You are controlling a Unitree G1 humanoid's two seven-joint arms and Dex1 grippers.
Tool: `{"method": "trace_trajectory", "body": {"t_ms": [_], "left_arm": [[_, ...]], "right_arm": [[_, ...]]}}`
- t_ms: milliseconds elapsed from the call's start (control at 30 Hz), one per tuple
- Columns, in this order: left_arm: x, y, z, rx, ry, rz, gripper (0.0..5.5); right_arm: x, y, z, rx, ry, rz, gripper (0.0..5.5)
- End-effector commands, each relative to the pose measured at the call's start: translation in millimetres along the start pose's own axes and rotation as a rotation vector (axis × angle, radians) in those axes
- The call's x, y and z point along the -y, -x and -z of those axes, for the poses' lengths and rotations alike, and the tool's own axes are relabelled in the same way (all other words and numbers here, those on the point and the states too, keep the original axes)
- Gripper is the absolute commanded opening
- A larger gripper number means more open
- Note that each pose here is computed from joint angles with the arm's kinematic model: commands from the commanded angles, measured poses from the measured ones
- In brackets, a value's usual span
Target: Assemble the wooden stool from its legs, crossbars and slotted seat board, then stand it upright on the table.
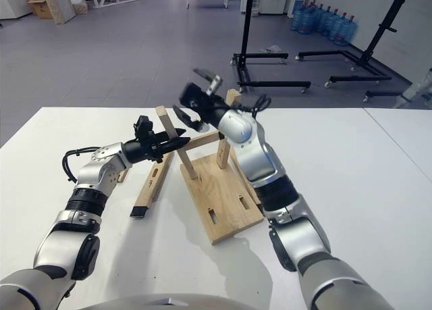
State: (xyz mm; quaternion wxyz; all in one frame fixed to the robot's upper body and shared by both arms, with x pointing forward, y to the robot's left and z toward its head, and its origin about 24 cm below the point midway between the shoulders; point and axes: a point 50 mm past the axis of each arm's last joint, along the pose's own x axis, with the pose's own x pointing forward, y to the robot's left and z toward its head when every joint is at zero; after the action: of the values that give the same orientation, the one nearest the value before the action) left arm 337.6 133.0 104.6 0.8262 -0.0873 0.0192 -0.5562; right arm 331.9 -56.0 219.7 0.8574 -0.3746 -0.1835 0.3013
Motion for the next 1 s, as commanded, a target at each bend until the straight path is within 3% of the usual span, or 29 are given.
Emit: {"method": "trace_trajectory", "body": {"t_ms": [33, 400, 533, 633, 700, 900, 1000], "left_arm": [[1, 1, 13, -0.091, -0.003, -0.002, 2.02], [-3, 6, 12, -0.104, 0.028, -0.019, 2.02], [-2, 0, 12, -0.121, 0.028, -0.004, 2.02], [0, -5, 11, -0.127, 0.024, 0.015, 2.02], [0, -5, 12, -0.119, 0.04, 0.02, 2.02], [-3, -6, 7, -0.12, 0.002, 0.007, 2.02], [-2, -7, 8, -0.119, -0.009, 0.011, 2.02]], "right_arm": [[0, -1, 4, -0.025, 0.045, -0.019, 5.19], [25, -1, 10, -0.046, 0.131, 0.063, 5.19], [-19, 8, 49, -0.137, 0.121, -0.071, 5.19], [-70, 33, 104, -0.304, 0.116, -0.213, 5.19], [-84, 44, 122, -0.351, 0.092, -0.231, 5.19], [21, 10, 50, -0.103, 0.051, 0.105, 5.19], [39, 13, 34, -0.075, 0.117, 0.144, 5.19]]}}
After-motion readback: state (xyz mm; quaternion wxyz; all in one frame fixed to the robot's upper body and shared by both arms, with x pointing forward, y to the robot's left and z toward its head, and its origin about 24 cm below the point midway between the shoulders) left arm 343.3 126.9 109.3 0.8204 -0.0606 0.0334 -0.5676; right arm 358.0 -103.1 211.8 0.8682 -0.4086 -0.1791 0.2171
